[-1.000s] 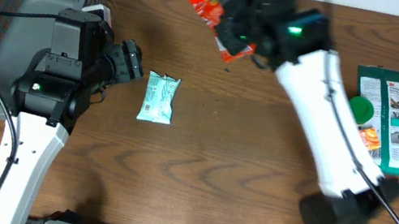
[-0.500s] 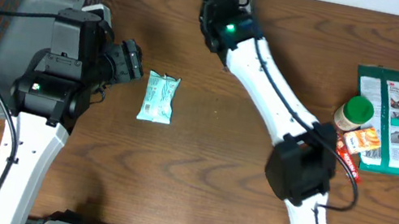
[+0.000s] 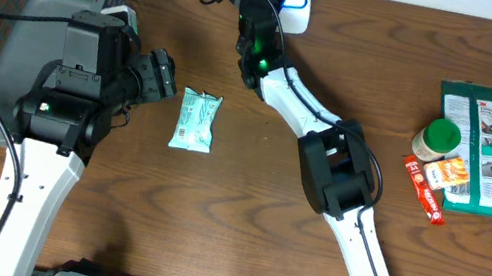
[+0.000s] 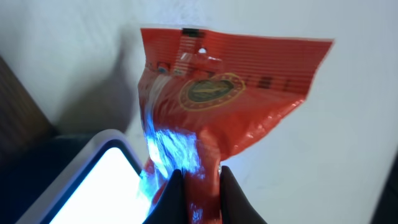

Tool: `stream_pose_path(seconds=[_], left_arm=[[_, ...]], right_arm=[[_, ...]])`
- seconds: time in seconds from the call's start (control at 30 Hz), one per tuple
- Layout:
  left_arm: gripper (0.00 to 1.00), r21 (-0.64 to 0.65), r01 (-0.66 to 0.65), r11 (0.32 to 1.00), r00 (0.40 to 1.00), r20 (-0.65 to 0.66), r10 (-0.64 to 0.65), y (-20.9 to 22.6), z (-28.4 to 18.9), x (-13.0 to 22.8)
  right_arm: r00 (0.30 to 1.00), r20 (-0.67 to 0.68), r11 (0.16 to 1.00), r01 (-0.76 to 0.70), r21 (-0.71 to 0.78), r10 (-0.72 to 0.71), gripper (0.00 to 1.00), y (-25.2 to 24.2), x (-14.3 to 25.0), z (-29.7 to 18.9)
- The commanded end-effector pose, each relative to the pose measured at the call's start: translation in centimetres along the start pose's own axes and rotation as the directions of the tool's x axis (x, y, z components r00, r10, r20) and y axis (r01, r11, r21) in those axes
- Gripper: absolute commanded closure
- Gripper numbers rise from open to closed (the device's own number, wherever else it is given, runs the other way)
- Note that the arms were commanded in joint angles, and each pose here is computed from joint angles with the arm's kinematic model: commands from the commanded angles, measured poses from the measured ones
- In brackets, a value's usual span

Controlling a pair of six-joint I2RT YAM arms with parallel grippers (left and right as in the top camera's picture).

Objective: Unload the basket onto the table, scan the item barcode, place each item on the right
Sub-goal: 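Hold the red bag in front of the scanner with the right gripper, then carry the red bag right and drop it beside the jar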

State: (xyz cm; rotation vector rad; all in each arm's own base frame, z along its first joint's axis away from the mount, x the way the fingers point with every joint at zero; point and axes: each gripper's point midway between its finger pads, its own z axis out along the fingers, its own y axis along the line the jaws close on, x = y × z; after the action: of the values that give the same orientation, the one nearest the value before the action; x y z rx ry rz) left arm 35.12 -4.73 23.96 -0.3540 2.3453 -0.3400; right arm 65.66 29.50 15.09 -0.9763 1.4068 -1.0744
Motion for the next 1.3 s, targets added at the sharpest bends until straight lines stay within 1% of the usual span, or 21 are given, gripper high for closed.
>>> stream_pose_path(seconds=[0.0,0.1,0.17,0.47,0.57,0.63,0.77,0.8,0.87,0.9,0.97,1.03,1.1,1.17,1.27], left_arm=[[0.18,-0.005,-0.008,1.0,1.0,0.008,0.008,0.1,-0.2,-0.3],[0.18,-0.005,-0.008,1.0,1.0,0.008,0.008,0.1,-0.2,-0.3],[0.18,-0.005,-0.008,1.0,1.0,0.008,0.008,0.1,-0.2,-0.3],[0.18,-0.005,-0.008,1.0,1.0,0.008,0.008,0.1,-0.2,-0.3],[0.18,-0.005,-0.008,1.0,1.0,0.008,0.008,0.1,-0.2,-0.3],[0.18,-0.005,-0.008,1.0,1.0,0.008,0.008,0.1,-0.2,-0.3],[0.18,-0.005,-0.008,1.0,1.0,0.008,0.008,0.1,-0.2,-0.3],[0.18,-0.005,-0.008,1.0,1.0,0.008,0.008,0.1,-0.2,-0.3],[0.18,-0.005,-0.008,1.0,1.0,0.008,0.008,0.1,-0.2,-0.3],[0.18,-0.005,-0.008,1.0,1.0,0.008,0.008,0.1,-0.2,-0.3],[0.18,-0.005,-0.008,1.0,1.0,0.008,0.008,0.1,-0.2,-0.3],[0.18,-0.005,-0.008,1.0,1.0,0.008,0.008,0.1,-0.2,-0.3],[0.18,-0.005,-0.008,1.0,1.0,0.008,0.008,0.1,-0.2,-0.3],[0.18,-0.005,-0.008,1.0,1.0,0.008,0.008,0.1,-0.2,-0.3],[0.18,-0.005,-0.008,1.0,1.0,0.008,0.008,0.1,-0.2,-0.3]], right_arm=[[0.98,-0.005,0.98,-0.198,-0.023,0.198,0.99,-0.1,-0.1,0.1],[0.964,-0.01,0.96,-0.267,-0.085,0.267,0.99,1.4,-0.2,0.0],[0.938,-0.004,0.933,-0.346,-0.093,0.347,0.99,1.5,-0.6,-0.2],[0.889,-0.001,0.887,-0.456,-0.077,0.457,0.99,0.9,-0.8,-0.2],[0.867,0.019,0.866,-0.498,-0.037,0.499,0.99,-1.1,-1.1,-0.2],[0.848,0.037,0.848,-0.529,-0.019,0.529,0.99,-3.5,-1.6,-0.5],[0.753,0.042,0.754,-0.656,-0.019,0.656,0.99,-11.0,-2.4,-2.1],[0.723,0.022,0.724,-0.689,-0.036,0.69,0.99,-13.5,-2.4,-3.1],[0.696,-0.021,0.692,-0.717,-0.083,0.718,0.99,-17.1,-2.2,-5.1],[0.688,-0.04,0.682,-0.724,-0.101,0.724,0.99,-18.0,-1.9,-5.8],[0.655,-0.109,0.644,-0.755,-0.124,0.748,0.99,-21.2,-0.5,-8.4],[0.628,-0.176,0.61,-0.778,-0.15,0.758,0.99,-23.1,1.3,-10.6],[0.594,-0.271,0.552,-0.804,-0.218,0.757,0.99,-24.1,3.4,-13.4],[0.571,-0.349,0.497,-0.82,-0.285,0.743,0.99,-24.1,5.0,-15.4],[0.51,-0.53,0.369,-0.859,-0.356,0.677,0.99,-22.7,8.9,-18.6]])
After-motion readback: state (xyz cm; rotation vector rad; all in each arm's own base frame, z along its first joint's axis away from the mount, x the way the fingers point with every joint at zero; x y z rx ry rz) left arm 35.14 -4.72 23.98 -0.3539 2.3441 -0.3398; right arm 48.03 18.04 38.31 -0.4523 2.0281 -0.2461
